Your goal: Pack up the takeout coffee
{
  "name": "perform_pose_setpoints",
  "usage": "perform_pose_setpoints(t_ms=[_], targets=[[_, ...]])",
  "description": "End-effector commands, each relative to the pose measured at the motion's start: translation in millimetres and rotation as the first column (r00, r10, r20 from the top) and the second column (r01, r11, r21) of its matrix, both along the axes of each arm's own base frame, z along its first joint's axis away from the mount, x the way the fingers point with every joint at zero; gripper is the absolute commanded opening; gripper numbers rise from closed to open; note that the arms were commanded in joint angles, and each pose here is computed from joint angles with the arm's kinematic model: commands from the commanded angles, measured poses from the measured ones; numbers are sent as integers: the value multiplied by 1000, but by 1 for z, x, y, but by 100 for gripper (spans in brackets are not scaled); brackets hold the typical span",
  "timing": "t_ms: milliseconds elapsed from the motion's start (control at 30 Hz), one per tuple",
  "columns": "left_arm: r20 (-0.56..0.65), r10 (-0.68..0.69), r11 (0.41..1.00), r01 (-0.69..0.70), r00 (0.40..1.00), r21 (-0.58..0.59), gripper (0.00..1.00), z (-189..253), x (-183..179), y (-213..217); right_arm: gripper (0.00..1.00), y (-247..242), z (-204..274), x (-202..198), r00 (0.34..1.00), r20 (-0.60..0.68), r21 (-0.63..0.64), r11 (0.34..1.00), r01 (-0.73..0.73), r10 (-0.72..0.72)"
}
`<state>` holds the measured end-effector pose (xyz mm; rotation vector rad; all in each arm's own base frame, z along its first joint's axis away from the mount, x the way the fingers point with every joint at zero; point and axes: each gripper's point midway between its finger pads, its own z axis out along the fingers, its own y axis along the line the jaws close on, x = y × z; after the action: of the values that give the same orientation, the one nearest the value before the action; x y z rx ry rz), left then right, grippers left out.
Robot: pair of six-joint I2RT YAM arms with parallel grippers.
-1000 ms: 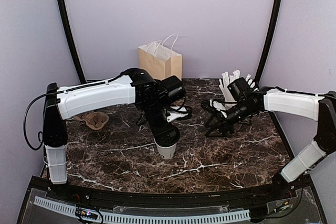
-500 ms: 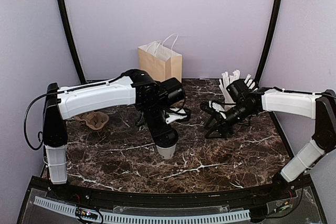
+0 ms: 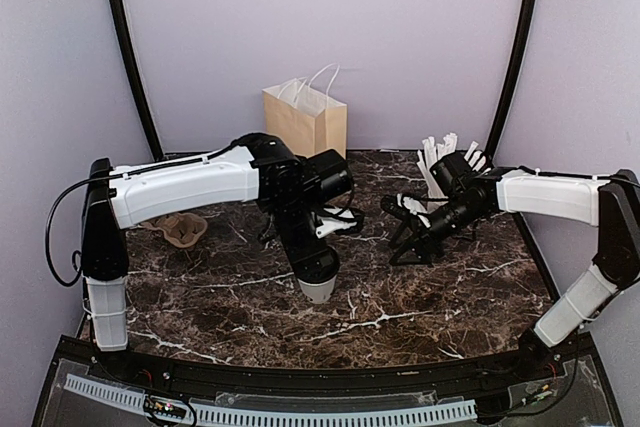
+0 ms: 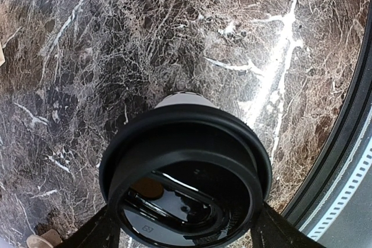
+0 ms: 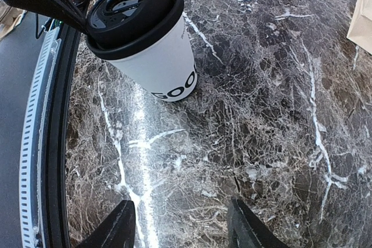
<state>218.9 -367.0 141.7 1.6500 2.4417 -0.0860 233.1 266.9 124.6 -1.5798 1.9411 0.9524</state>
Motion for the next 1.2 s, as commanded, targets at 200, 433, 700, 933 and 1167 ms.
perform_pose_setpoints(t_ms=[200,433,700,933,1167], targets=[[21,-10,1000,10,1000,-11,80,19,-3,8,55,3,-1,-2,1000,-14,7,1000,-15,15],[31,-6,1000,7,1000,-21,80,25,-3,7,55,3,-2,-2,1000,-16,3,1000,-16,16],[23,-8,998,9,1000,-55,80,35,-8,5,55,5,-6,-3,999,-25,-6,1000,-23,23],[10,-17,999,17,1000,-34,80,23,-7,3,55,6,-7,-5,999,-26,-12,999,-32,32],[10,-23,1000,24,1000,-20,80,15,-3,-2,55,6,-8,-6,999,-21,-18,999,-35,35]])
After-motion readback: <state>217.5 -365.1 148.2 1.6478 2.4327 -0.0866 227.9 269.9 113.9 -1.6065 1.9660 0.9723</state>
